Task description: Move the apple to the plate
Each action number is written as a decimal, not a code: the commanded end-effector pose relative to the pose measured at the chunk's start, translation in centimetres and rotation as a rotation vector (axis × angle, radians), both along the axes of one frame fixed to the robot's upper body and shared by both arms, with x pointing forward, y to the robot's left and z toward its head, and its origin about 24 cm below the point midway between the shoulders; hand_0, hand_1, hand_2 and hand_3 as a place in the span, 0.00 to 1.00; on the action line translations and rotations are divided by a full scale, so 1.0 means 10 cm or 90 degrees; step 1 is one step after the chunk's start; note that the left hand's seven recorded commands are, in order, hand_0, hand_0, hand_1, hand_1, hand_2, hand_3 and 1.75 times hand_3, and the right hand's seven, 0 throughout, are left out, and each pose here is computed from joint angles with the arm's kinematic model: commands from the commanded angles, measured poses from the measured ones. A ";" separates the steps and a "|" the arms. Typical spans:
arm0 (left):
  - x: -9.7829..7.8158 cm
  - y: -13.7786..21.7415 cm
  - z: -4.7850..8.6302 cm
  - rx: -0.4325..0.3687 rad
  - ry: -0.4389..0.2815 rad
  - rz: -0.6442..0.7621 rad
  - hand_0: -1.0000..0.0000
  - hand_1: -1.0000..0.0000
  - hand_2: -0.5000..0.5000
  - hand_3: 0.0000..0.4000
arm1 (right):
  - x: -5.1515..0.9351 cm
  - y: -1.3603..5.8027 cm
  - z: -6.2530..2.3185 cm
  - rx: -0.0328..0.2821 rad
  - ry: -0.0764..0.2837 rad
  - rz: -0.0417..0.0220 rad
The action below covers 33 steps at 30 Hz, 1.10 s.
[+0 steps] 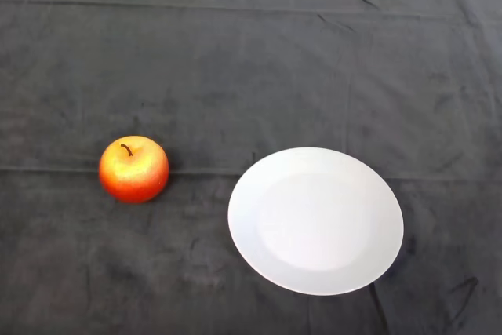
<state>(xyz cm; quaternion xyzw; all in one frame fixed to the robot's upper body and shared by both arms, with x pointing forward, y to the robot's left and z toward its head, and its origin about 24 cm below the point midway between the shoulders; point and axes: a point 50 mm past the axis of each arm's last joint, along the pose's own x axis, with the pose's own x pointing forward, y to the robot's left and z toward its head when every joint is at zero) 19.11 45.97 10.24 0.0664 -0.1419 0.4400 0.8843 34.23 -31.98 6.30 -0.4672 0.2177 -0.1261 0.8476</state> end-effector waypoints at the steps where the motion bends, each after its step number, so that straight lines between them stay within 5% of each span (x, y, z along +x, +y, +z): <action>1: 0.11 -0.07 0.10 0.028 -0.025 -0.026 1.00 1.00 0.50 0.00 | -0.027 -0.050 -0.015 0.005 0.005 -0.0127; 9: 0.14 -0.08 0.10 0.035 -0.018 -0.031 1.00 1.00 0.50 0.00 | -0.027 -0.050 -0.015 0.005 0.005 -0.0127; 13: 0.57 -0.33 0.25 0.054 -0.024 -0.077 1.00 1.00 0.50 0.00 | -0.028 -0.050 -0.016 0.005 0.005 -0.0127; 17: 0.79 -0.52 0.34 0.086 -0.032 -0.145 1.00 1.00 0.50 0.00 | -0.028 -0.050 -0.016 0.005 0.005 -0.0126; 33: 1.03 -0.98 0.34 0.201 -0.021 -0.342 1.00 1.00 0.50 0.00 | -0.028 -0.050 -0.016 0.005 0.005 -0.0126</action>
